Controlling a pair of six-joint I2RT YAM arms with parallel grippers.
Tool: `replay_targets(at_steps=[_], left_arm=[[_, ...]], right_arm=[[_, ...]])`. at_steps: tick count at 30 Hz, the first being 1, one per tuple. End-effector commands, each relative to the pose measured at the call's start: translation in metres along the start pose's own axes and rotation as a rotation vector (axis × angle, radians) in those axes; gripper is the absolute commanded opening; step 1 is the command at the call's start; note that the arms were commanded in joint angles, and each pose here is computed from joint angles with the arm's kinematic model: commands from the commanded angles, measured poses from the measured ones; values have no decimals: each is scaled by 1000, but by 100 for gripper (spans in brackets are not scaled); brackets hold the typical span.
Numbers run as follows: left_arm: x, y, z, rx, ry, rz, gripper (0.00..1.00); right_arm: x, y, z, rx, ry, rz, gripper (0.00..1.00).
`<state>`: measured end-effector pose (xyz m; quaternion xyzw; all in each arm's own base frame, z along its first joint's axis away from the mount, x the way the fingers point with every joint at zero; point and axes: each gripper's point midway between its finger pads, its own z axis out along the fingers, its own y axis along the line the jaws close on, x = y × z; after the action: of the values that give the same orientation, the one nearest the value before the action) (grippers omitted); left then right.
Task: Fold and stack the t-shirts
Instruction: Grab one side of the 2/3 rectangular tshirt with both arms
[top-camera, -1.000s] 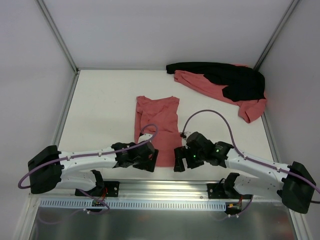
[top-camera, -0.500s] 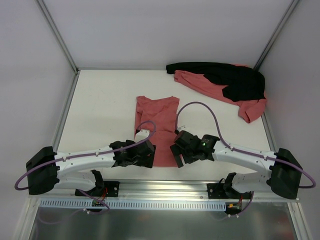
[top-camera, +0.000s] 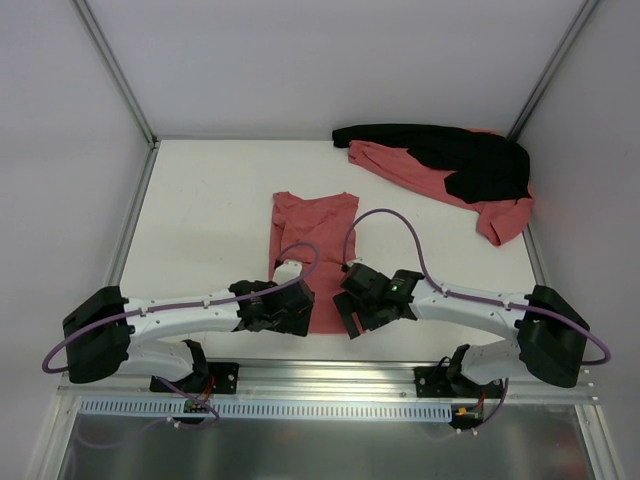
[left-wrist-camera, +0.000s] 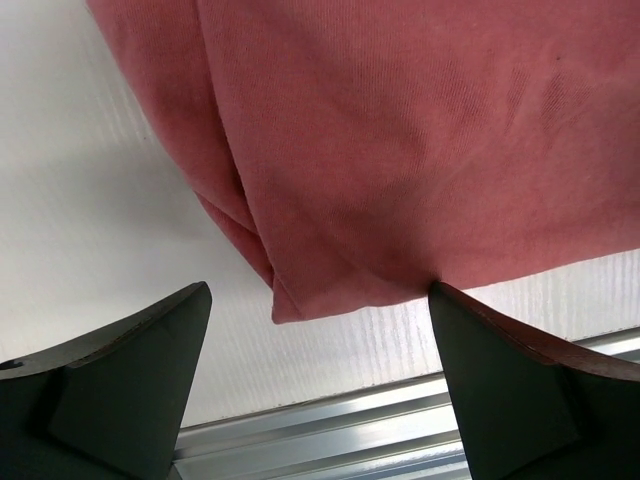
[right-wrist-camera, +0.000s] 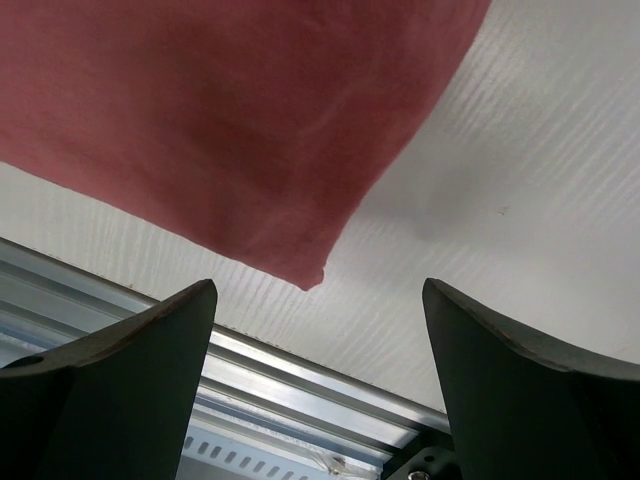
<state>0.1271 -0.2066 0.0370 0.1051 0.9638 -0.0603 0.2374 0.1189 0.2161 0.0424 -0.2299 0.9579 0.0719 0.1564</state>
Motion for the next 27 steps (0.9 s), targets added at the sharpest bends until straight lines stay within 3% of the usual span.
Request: replay_targets(at_steps=[1,8,27], left_arm=[[1,-3,-3,26,3,-59,93],[4,4,0,90,-37,-147,92],[-2,-8,11,198,-63,-211,91]], right_arm=[[-3,12,4,-48,-11,13,89],[-4,17,8,-72,-4,15,88],[9,9,10,-81,20,81,85]])
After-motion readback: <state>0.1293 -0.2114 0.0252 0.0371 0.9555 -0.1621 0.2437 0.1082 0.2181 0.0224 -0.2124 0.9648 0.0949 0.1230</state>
